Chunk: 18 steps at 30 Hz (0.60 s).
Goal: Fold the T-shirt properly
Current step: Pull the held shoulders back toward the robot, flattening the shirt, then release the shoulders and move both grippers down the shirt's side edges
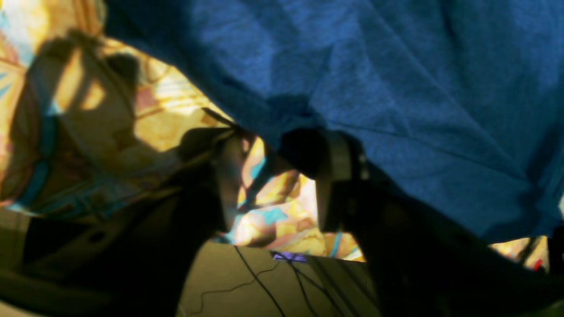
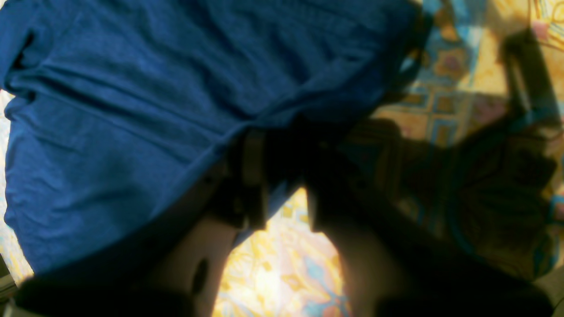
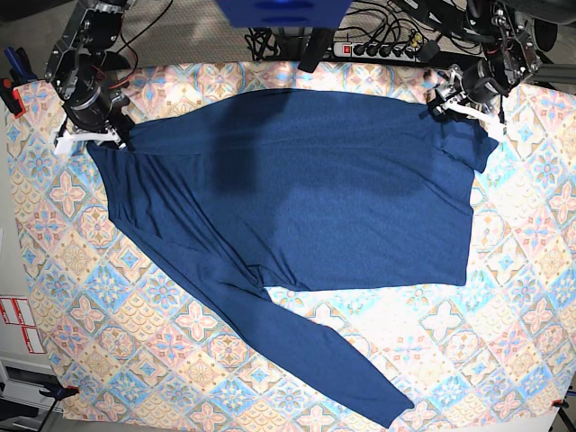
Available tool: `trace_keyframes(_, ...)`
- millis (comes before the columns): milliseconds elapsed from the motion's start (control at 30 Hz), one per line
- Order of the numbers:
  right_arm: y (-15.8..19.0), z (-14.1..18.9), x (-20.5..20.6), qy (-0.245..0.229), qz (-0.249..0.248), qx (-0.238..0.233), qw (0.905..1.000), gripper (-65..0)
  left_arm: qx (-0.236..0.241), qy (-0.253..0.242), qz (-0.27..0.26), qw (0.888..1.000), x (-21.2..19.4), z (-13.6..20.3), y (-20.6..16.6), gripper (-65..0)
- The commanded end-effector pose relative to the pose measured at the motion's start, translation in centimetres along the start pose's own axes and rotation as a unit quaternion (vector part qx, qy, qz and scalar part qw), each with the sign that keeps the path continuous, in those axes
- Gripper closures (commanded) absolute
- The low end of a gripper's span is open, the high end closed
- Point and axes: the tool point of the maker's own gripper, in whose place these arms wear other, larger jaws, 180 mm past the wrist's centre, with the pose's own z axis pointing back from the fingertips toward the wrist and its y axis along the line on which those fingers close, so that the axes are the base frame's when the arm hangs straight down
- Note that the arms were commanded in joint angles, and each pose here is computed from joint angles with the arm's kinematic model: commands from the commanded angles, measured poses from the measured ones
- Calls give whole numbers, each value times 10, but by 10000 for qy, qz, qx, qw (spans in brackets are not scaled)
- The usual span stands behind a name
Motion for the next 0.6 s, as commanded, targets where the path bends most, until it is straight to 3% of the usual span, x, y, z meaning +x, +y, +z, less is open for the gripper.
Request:
trace_keyframes(0, 1, 3, 12, -168, 64, 32, 9998, -142, 73, -72, -8, 9999, 6, 6, 5, -298)
trace_keyframes(300, -23, 15, 29, -449, -177, -212, 9986, -143, 253, -994, 3, 9947, 56, 45, 13, -305)
trace_keyframes(567, -15, 13, 39, -572, -194, -117, 9981, -144, 45, -1592, -45, 9872, 102, 53, -7, -305)
